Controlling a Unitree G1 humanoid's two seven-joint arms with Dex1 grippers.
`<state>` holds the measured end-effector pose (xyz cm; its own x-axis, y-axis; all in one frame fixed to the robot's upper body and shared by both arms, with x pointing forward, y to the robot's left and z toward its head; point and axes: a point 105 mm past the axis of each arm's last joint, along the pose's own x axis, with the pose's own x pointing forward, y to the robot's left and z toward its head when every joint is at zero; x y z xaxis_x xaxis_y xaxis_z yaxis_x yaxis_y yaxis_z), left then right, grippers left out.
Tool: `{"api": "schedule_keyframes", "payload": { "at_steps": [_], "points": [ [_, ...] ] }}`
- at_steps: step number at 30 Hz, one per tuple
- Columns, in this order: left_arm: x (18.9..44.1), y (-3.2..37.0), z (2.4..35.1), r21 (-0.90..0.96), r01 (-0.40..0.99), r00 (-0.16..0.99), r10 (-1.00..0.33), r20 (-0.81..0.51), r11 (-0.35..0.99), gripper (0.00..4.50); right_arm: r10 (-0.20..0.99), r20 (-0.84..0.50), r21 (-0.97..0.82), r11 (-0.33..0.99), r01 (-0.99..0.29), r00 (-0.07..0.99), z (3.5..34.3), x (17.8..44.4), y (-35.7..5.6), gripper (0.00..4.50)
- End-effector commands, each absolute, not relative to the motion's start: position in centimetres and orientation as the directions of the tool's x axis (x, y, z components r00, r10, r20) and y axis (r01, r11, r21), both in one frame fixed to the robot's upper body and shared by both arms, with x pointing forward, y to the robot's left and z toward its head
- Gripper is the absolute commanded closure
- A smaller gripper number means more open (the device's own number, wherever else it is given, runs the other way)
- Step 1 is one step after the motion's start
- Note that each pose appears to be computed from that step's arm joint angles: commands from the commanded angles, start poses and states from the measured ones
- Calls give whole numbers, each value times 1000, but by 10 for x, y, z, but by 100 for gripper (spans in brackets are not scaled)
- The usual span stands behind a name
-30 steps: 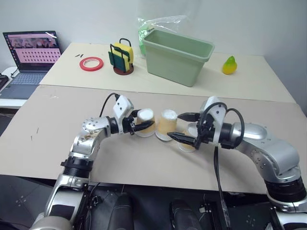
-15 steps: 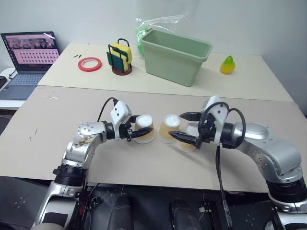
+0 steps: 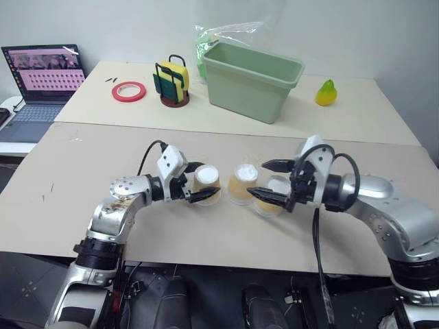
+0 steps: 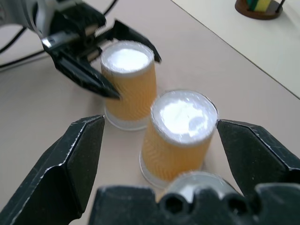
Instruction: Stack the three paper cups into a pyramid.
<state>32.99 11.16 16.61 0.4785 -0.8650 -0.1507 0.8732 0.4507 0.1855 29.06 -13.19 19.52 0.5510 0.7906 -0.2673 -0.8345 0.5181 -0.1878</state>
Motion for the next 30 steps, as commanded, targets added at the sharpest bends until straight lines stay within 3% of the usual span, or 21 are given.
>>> {"api": "schedule_keyframes", "payload": {
  "at_steps": [1,9,17,30],
  "points": [
    [308,120,193,241,878,453,-881,-139,414,7,768,-255,-242,537,-808,587,212,289,-160,0],
    [279,136,223,216,897,424,-891,-164,386,7,760,-299,-199,541,-817,577,196,288,-175,0],
    [281,141,228,225,890,438,-880,-183,397,7,783,-262,-112,556,-824,564,170,301,-157,0],
    [282,137,231,236,883,448,-878,-171,405,7,780,-231,-112,572,-812,581,170,309,-152,0]
  ]
}}
